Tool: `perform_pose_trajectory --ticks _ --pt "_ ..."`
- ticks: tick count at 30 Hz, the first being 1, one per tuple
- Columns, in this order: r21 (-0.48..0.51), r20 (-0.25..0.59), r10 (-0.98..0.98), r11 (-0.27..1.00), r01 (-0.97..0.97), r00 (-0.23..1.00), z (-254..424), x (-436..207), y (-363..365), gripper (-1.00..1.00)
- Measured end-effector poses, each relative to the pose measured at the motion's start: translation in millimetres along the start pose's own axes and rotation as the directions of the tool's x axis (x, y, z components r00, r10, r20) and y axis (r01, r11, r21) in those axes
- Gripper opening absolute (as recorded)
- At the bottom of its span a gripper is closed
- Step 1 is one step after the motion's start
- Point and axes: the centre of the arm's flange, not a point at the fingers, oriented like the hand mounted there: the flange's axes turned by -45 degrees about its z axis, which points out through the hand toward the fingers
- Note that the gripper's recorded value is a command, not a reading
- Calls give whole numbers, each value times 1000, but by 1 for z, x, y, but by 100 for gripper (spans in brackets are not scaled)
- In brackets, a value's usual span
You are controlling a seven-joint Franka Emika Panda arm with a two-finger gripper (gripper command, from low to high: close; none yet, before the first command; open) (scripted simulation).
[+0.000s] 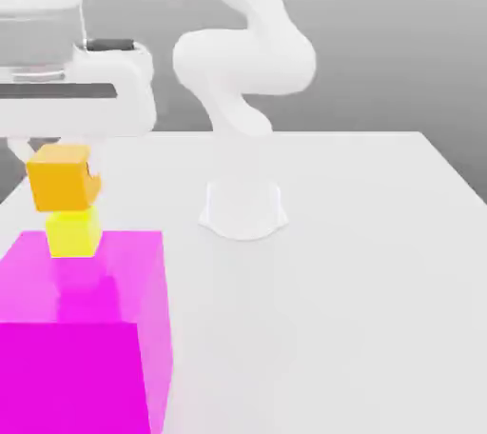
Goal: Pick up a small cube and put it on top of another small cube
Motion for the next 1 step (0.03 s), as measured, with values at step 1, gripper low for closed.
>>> perform_pose_trajectory --ticks 1 --pt "0 0 0 1000 0 1000 0 0 0 100"
